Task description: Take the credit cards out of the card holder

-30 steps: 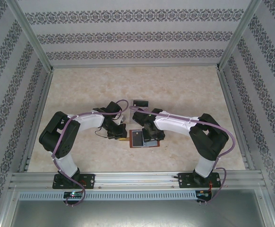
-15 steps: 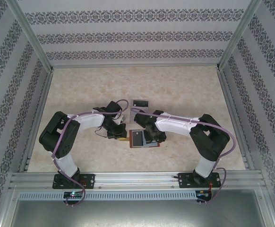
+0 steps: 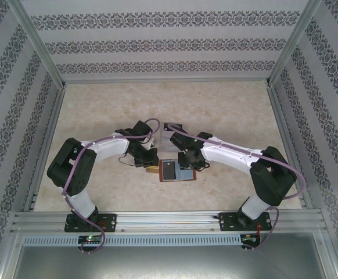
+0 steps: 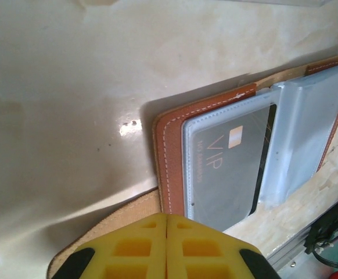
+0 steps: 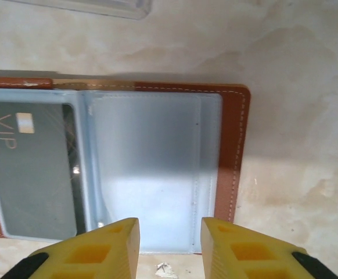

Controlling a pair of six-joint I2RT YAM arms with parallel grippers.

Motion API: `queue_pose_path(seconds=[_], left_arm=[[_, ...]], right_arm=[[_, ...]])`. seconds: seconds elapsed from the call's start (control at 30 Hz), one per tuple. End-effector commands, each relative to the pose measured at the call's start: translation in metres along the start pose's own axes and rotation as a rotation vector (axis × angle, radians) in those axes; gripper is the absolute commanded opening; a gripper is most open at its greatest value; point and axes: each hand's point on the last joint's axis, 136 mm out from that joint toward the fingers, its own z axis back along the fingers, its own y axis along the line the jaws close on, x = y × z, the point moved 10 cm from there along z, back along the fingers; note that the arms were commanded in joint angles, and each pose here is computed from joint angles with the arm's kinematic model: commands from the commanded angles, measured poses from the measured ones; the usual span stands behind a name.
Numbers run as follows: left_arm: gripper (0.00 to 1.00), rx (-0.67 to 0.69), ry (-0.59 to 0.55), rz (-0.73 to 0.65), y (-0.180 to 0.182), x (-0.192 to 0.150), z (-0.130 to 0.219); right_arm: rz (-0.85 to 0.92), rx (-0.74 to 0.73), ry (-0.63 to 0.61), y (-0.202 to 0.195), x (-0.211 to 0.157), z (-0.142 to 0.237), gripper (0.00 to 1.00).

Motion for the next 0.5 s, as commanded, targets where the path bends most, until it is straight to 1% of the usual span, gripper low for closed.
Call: queue_pose_path(seconds=[0.0, 0.17, 0.27, 0.47], left_arm=[[0.06, -0.071, -0.011, 0.0, -0.015, 0.005, 0.002], [0.03, -0.1, 0.0, -0.003, -0.022, 0.006, -0.007], [0.02, -0.103, 0.019, -0.003, -0.023, 0.005, -0.014], [0.0, -0.093, 0.045, 0.01, -0.017, 0.002, -0.025]], right_arm=[[-0.031, 0.127, 0.003, 0.002, 0.003, 0.001, 0.31], [-0.074, 0.285, 0.02, 0.009, 0.009, -0.005, 0.24], [-0.089, 0.349, 0.034, 0.014, 0.012, -0.011, 0.23], [-0.09, 0.385, 0.077, 0.02, 0.014, -0.025, 0.22]])
